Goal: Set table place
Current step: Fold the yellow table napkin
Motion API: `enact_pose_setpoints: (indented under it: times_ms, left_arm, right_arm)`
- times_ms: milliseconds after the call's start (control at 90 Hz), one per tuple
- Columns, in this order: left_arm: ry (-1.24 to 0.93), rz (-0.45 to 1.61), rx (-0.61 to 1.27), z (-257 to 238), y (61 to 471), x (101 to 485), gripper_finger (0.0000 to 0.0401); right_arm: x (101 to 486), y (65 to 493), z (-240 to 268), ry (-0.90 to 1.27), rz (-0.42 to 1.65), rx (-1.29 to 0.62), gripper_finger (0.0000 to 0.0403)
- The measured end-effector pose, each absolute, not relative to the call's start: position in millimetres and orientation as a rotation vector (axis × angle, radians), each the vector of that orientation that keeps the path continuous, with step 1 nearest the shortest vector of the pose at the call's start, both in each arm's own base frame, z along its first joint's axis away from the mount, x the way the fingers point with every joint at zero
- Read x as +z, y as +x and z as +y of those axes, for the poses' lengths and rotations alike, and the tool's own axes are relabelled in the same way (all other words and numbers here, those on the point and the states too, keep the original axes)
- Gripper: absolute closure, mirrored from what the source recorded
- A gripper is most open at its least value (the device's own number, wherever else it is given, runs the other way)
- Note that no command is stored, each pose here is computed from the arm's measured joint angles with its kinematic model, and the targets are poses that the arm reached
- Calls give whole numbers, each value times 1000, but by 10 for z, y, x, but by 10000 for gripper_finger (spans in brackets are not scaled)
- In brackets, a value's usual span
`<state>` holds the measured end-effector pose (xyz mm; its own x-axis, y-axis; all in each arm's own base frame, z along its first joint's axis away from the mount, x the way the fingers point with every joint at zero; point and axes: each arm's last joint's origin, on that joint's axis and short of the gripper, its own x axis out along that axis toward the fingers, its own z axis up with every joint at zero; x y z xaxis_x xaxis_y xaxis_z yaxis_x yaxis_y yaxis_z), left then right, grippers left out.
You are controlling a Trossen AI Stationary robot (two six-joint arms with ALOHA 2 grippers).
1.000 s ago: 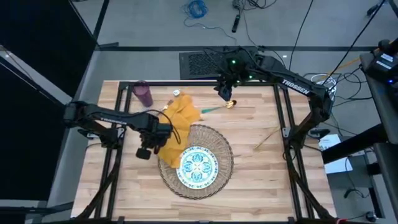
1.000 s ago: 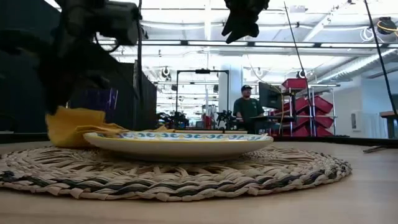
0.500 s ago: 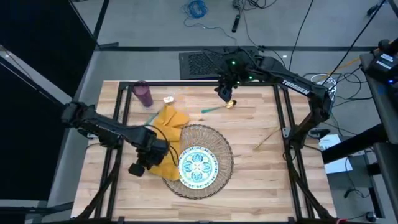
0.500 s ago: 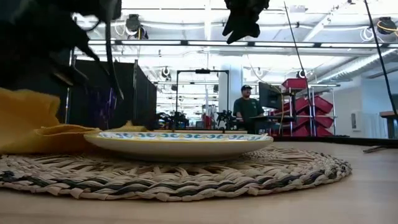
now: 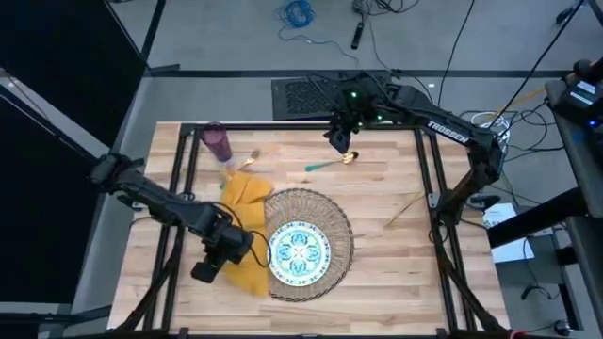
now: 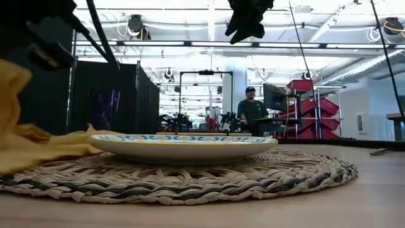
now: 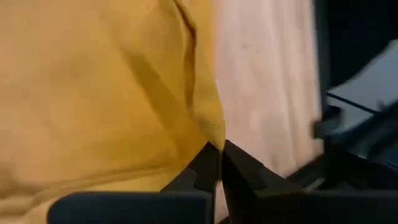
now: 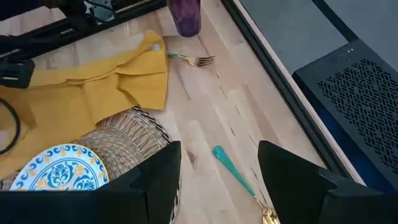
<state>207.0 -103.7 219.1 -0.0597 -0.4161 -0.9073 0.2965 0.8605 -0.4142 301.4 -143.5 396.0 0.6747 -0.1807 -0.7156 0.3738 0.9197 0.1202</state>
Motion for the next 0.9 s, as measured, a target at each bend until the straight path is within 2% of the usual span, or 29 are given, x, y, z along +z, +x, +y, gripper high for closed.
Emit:
enact_pose_setpoints:
  times_ms: [156,333,489,733,900]
  left_arm:
    - [-91,1579,-574,-1032,2016,2186,373]
    - [-93,1700,-530,-984,1914,2185,312]
    - [-97,1722,-503,-975,1898,2188,265]
    - [227,1501,-231,-822,2101,2184,254]
    - [170,1330,-205,-570,2343,2150,254]
  right_arm:
    - [3960,3013,-1436,275,770,-319,202]
    - [3959,3013,-1434,274,771,-319,202]
    - [3959,3012,-1435,271,771,-318,202]
    - [3881,3056,-1452,254,787,-302,202]
    - [3666,3091,-1468,278,826,-284,202]
